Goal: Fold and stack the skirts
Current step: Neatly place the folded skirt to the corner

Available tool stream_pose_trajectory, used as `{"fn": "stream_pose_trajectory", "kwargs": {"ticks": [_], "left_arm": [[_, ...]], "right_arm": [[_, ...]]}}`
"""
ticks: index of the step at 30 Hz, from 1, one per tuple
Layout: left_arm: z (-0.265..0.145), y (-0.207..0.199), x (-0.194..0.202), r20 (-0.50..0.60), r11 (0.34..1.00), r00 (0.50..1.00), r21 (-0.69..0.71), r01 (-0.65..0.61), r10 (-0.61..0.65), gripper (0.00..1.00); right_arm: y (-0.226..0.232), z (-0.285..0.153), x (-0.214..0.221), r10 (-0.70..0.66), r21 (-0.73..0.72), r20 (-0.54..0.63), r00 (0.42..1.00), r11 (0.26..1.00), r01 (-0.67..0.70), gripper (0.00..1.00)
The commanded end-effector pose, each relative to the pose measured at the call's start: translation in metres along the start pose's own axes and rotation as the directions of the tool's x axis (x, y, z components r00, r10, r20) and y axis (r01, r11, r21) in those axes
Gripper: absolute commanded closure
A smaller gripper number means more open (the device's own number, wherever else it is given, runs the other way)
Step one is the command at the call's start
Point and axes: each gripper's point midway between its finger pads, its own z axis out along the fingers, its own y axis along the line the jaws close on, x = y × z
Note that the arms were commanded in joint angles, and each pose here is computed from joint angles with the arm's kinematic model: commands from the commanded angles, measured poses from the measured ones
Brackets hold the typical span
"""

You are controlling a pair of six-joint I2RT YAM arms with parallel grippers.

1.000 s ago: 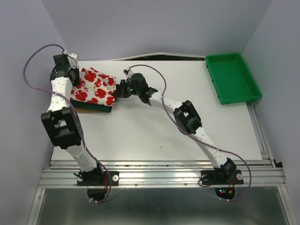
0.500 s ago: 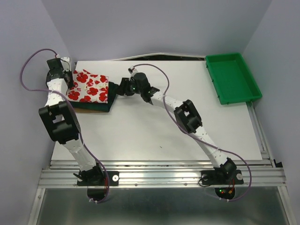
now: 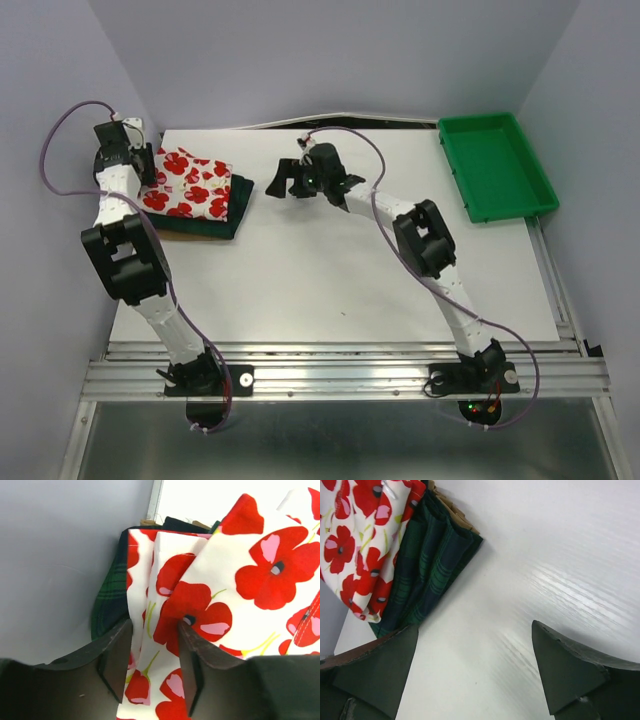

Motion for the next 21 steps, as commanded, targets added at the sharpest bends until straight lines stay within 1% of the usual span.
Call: {"fn": "stream_pose_trajectory", "kwargs": {"ticks": [1,2,3,4,5,6,7,8,9,10,11,12,13,14,16,17,18,19,20,21], "left_arm": [[-0.045,0.027,-0.059,0.151,0.997,0.988,-0.079,0.023,-0.011,0.45],[-0.051,0.03,-0.064,0.162,0.996,0.987,-0.092,0.021,-0.006,0.42],[-0.057,0.031,-0.07,0.173,0.995,0.985,-0.095,0.017,-0.001,0.41],[-0.07,0.033,-0.079,0.2,0.995,0.98,-0.103,0.01,0.01,0.34],[-0.08,0.035,-0.085,0.218,0.994,0.976,-0.109,0.001,0.023,0.33],[-0.097,0.037,-0.094,0.25,0.992,0.967,-0.122,-0.015,0.045,0.28],[-0.105,0.037,-0.098,0.265,0.991,0.963,-0.128,-0.024,0.058,0.16],[-0.114,0.037,-0.102,0.281,0.992,0.958,-0.125,-0.033,0.067,0.15],[-0.122,0.036,-0.106,0.296,0.991,0.952,-0.127,-0.039,0.075,0.02],[-0.138,0.033,-0.114,0.328,0.99,0.939,-0.129,-0.062,0.101,0.01],[-0.145,0.028,-0.118,0.346,0.991,0.932,-0.106,-0.079,0.111,0.01],[-0.157,0.021,-0.124,0.372,0.99,0.92,-0.096,-0.1,0.128,0.01],[-0.161,0.014,-0.125,0.377,0.989,0.914,-0.089,-0.122,0.147,0.01],[-0.164,0.005,-0.126,0.375,0.984,0.91,-0.083,-0.156,0.176,0.01],[-0.17,-0.016,-0.125,0.366,0.972,0.9,-0.074,-0.224,0.235,0.01],[-0.168,-0.041,-0.122,0.36,0.964,0.895,-0.056,-0.261,0.264,0.01],[-0.174,-0.054,-0.123,0.378,0.959,0.884,-0.047,-0.28,0.277,0.01],[-0.179,-0.082,-0.127,0.402,0.949,0.865,-0.036,-0.312,0.3,0.01],[-0.18,-0.099,-0.125,0.413,0.943,0.857,-0.015,-0.334,0.31,0.01],[-0.18,-0.117,-0.118,0.415,0.935,0.852,0.013,-0.355,0.318,0.01]], "right_arm": [[0.012,-0.053,-0.049,-0.093,0.008,0.047,0.995,0.996,0.093,0.0],[0.013,-0.059,-0.046,-0.096,0.011,0.035,0.995,0.995,0.095,0.0],[0.018,-0.076,-0.062,-0.105,0.01,0.061,0.993,0.994,0.104,0.0],[0.015,-0.084,-0.063,-0.108,0.015,0.058,0.992,0.994,0.107,0.0],[-0.002,-0.095,-0.047,-0.091,0.042,0.005,0.996,0.995,0.091,0.0],[0.004,-0.109,-0.056,-0.106,0.037,0.012,0.994,0.994,0.106,0.0],[0.0,-0.118,-0.055,-0.107,0.044,0.0,0.994,0.993,0.107,0.0],[-0.016,-0.129,-0.044,-0.108,0.075,-0.036,0.994,0.991,0.11,0.0],[-0.02,-0.138,-0.043,-0.117,0.084,-0.043,0.992,0.989,0.12,0.0],[-0.013,-0.155,-0.053,-0.139,0.086,-0.027,0.99,0.986,0.141,0.0],[-0.019,-0.165,-0.05,-0.138,0.113,-0.04,0.99,0.983,0.141,0.0],[-0.028,-0.186,-0.053,-0.144,0.141,-0.034,0.989,0.979,0.147,0.0],[-0.034,-0.197,-0.051,-0.134,0.161,-0.042,0.99,0.977,0.139,0.0],[-0.053,-0.212,-0.046,-0.114,0.197,-0.05,0.992,0.973,0.122,0.0],[-0.065,-0.235,-0.048,-0.103,0.236,-0.044,0.994,0.965,0.111,0.0],[-0.063,-0.252,-0.054,-0.122,0.256,-0.027,0.992,0.959,0.125,0.0],[-0.069,-0.264,-0.056,-0.12,0.278,-0.019,0.993,0.953,0.121,0.0],[-0.084,-0.278,-0.048,-0.097,0.317,-0.027,0.995,0.943,0.1,0.0],[-0.09,-0.289,-0.048,-0.099,0.346,-0.019,0.995,0.933,0.099,0.0],[-0.086,-0.303,-0.054,-0.126,0.359,0.004,0.992,0.926,0.116,0.0]]}}
